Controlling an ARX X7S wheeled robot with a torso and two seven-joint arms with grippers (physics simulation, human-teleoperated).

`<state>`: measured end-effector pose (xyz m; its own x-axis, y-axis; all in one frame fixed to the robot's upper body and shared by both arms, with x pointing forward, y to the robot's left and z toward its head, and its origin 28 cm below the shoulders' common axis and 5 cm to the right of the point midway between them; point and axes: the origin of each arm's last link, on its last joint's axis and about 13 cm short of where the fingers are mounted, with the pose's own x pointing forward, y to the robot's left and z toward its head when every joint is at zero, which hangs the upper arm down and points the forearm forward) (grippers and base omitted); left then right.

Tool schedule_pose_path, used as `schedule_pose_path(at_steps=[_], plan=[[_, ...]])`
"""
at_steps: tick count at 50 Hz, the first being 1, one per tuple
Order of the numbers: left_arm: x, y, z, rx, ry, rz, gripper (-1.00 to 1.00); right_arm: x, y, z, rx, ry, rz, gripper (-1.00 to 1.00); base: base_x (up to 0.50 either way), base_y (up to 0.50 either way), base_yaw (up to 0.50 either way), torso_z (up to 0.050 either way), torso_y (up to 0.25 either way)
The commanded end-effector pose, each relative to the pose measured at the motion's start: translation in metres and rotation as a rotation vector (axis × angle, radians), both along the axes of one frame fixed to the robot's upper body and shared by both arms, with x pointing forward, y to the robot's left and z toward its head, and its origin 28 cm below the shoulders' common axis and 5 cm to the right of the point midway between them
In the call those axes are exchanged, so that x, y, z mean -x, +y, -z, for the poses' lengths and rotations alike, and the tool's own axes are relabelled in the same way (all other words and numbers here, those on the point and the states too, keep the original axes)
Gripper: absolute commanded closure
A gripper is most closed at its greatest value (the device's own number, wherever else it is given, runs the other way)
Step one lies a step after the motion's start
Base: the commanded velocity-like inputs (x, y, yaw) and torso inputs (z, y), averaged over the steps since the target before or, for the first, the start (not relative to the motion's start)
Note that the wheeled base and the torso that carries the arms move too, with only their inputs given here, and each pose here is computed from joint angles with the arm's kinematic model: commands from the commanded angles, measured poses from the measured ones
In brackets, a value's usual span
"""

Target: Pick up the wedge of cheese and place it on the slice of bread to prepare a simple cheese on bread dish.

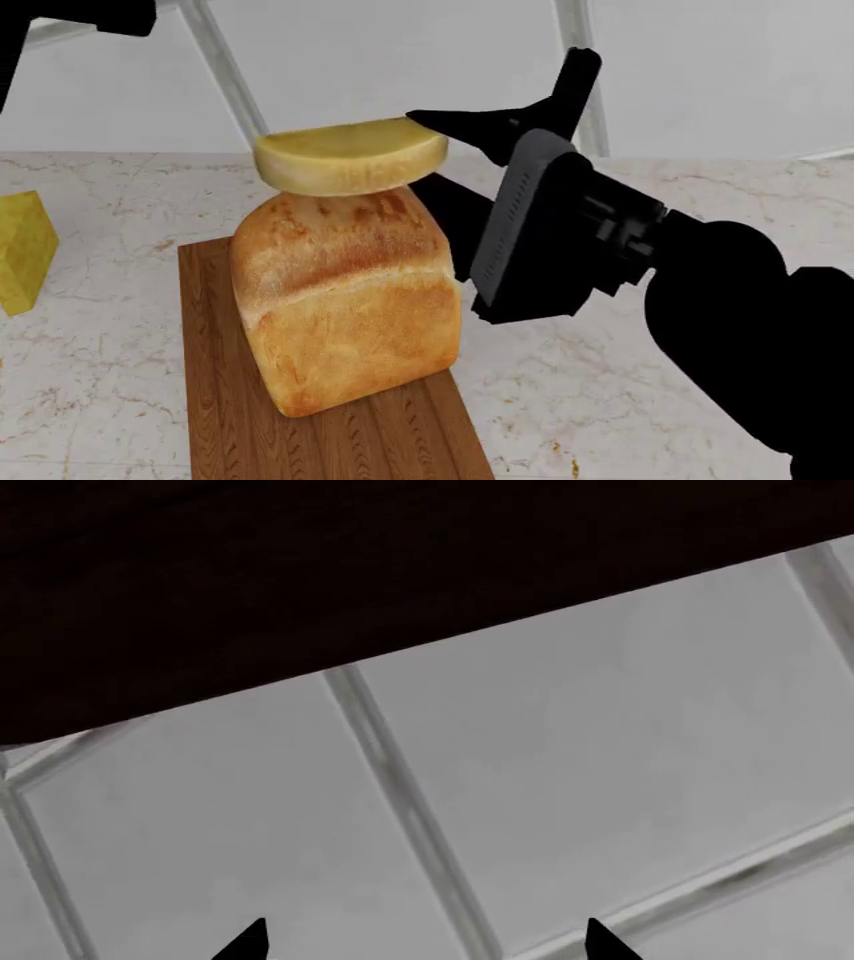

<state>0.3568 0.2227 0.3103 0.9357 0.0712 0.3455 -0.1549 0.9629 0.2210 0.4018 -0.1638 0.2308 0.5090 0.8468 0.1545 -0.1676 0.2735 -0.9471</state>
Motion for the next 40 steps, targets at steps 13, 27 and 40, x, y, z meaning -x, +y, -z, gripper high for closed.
schedule_pose_path(at_steps=[13,27,40], plan=[[0.003,0.000,0.005,0.004,0.016,-0.021,-1.00,0.001,-0.001,-0.010,0.018,-0.050,0.001,1.00,0.00,0.00,0.00,0.000,0.000],[0.002,0.000,0.006,0.003,0.016,-0.026,-1.00,0.001,-0.004,-0.005,0.117,-0.103,0.026,1.00,0.00,0.00,0.00,0.000,0.000],[0.002,-0.001,0.006,-0.003,0.024,-0.022,-1.00,0.000,-0.013,0.001,0.266,-0.204,0.044,1.00,0.00,0.00,0.00,0.000,0.000]])
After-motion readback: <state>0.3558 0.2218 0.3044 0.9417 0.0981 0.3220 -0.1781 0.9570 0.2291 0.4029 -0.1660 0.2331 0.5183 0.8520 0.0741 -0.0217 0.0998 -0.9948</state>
